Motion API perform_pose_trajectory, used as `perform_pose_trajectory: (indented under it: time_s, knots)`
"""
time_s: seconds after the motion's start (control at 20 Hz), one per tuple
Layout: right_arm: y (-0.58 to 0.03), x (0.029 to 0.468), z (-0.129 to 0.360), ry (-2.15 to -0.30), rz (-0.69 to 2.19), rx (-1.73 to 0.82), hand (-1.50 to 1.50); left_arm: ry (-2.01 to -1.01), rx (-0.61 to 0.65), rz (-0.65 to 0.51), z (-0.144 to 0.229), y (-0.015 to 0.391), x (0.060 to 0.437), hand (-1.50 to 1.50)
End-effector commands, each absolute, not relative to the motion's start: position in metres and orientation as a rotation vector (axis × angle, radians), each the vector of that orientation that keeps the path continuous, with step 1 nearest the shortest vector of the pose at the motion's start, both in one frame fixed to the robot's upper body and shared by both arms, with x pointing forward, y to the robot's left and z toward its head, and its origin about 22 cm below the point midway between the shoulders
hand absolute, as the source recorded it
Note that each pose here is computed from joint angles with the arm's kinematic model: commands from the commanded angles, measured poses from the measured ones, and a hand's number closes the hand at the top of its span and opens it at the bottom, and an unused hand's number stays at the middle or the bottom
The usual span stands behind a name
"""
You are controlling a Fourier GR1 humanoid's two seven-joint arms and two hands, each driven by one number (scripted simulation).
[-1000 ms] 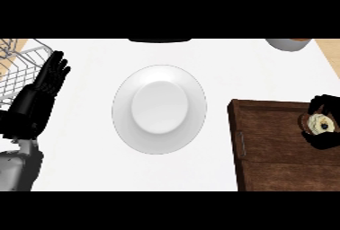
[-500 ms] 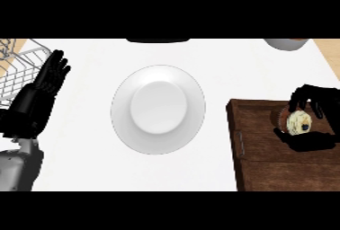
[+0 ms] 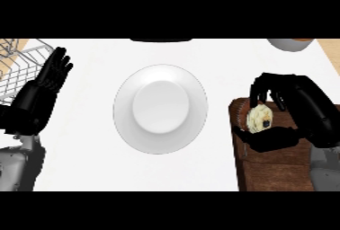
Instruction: Pick the cupcake from the tray and place it in the plate
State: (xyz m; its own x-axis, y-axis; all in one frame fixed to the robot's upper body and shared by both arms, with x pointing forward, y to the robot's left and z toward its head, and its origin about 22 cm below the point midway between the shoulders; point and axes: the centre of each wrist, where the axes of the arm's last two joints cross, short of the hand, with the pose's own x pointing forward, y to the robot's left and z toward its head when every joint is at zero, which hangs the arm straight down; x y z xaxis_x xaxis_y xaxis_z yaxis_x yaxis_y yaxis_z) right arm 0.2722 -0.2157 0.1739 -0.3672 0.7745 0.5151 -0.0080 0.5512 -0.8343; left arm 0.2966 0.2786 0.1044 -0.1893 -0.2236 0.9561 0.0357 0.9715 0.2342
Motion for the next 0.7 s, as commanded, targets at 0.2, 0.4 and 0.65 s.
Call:
perform_pose_trajectory:
  time_s: [0.2,0.4,0.65]
  knots:
    - [-0.107,0.297,0.176,-1.746,0.960,-0.517,1.50,-1.735,0.124,-0.245,0.122,0.278,0.293,0.00]
    - [-0.086,0.330,0.167,-1.729,0.941,-0.465,1.50,-1.751,0.135,-0.245,0.091,0.271,0.296,0.00]
    - [-0.042,0.353,0.153,-1.670,0.954,-0.546,1.50,-1.760,0.124,-0.249,0.104,0.271,0.298,0.00]
